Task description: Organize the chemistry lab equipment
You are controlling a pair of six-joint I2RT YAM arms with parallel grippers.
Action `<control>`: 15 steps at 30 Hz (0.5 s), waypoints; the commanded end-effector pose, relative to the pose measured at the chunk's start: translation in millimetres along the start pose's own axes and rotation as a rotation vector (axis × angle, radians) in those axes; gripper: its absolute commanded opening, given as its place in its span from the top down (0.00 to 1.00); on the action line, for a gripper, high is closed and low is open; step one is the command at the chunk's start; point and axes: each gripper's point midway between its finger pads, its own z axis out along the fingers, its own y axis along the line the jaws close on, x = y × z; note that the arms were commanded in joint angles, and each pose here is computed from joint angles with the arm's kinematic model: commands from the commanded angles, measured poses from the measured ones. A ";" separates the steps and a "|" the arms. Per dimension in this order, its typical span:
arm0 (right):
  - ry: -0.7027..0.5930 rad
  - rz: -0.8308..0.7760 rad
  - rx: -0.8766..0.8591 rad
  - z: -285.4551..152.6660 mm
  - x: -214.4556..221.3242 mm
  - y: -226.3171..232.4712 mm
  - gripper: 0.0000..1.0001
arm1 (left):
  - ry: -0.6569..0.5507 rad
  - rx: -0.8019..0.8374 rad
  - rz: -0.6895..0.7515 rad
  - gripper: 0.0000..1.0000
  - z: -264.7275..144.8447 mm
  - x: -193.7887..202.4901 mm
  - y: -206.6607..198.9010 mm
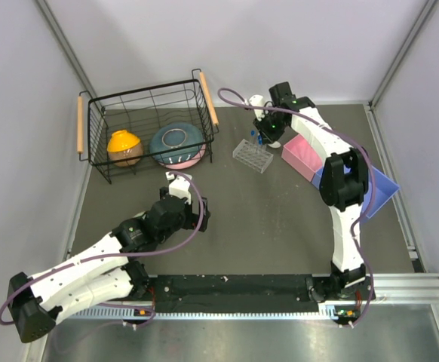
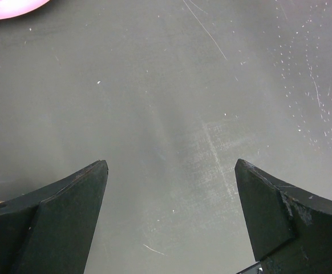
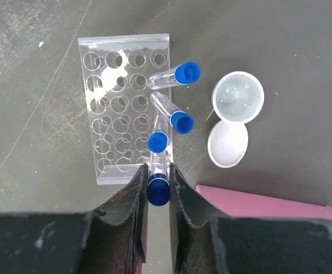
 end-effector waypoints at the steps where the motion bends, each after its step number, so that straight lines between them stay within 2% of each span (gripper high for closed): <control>1: -0.036 0.003 0.037 0.1 -13.2 -12.6 0.88 | -0.026 -0.001 -0.020 0.01 0.1 -8.2 -0.6; 11: -0.002 0.010 0.039 12.8 -2.7 -14.7 0.87 | -0.029 0.002 -0.023 0.01 -0.6 -10.1 -1.3; 15: 0.012 0.018 0.025 18.3 3.3 -12.7 0.84 | -0.035 0.003 -0.023 0.01 -2.0 -12.0 -1.2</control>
